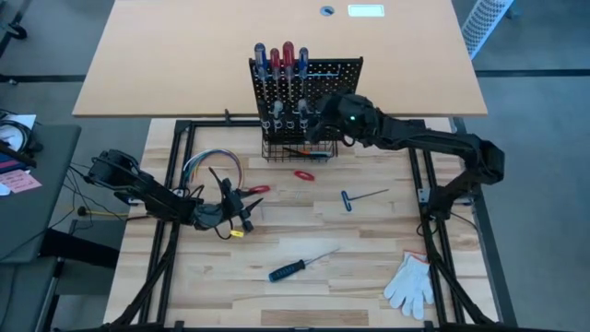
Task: Hang tools onto peg board
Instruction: Hang the left red allen wrench on the pegboard
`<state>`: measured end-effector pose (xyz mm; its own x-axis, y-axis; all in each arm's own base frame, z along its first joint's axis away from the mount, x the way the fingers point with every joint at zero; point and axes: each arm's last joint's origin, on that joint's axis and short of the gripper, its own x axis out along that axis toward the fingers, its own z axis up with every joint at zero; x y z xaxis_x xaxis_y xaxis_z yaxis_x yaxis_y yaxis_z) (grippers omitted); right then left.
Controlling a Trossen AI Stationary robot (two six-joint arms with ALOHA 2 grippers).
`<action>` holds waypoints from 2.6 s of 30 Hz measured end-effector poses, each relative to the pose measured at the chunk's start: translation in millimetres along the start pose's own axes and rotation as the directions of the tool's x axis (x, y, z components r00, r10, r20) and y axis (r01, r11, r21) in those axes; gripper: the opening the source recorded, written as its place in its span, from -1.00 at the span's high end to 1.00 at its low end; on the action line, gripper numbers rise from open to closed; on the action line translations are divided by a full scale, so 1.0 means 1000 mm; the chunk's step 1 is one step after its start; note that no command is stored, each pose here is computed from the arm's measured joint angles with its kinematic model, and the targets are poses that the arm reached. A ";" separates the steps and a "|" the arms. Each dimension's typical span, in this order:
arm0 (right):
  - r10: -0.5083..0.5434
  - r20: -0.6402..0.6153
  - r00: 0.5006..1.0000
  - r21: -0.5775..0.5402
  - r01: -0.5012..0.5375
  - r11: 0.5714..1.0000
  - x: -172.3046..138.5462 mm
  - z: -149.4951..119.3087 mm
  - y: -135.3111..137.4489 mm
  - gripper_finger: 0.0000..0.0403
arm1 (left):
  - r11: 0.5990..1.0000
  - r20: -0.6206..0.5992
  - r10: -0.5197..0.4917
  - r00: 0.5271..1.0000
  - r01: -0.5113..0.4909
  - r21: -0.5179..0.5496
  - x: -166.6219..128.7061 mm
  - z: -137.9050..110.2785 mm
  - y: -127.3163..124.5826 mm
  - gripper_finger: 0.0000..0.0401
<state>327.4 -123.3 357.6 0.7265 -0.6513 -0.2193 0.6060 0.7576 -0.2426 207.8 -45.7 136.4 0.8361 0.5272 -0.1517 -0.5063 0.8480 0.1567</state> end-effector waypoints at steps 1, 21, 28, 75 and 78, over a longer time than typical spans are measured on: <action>0.007 0.010 1.000 -0.002 -0.007 1.000 -0.006 0.003 0.001 -0.30 | 1.000 0.000 0.000 1.000 0.000 0.000 0.000 0.000 0.000 0.41; 0.357 -0.124 0.926 0.022 -0.357 0.934 -0.104 -0.112 0.084 -0.32 | 1.000 -0.015 -0.015 1.000 0.015 0.026 -0.002 -0.002 -0.002 0.41; 0.461 -0.083 0.884 0.141 -0.447 0.883 -0.103 -0.199 0.134 -0.32 | 0.986 -0.068 0.020 0.997 -0.008 0.168 0.001 -0.003 -0.006 0.43; 0.346 -0.242 0.907 -0.146 -0.386 0.911 -0.090 -0.183 0.173 -0.32 | 0.987 -0.444 0.114 0.889 -0.051 0.151 0.022 -0.028 0.018 0.22; 0.303 -0.234 0.924 -0.160 -0.344 0.925 -0.099 -0.177 0.169 -0.32 | 0.993 -0.441 0.077 0.894 -0.031 0.111 0.028 -0.027 0.024 0.06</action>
<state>300.7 61.8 170.8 0.7792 -0.3820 -0.4968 0.2587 0.9181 -0.3002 213.4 -8.6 109.1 0.6151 0.5606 -0.5544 -0.5056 0.8200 0.2682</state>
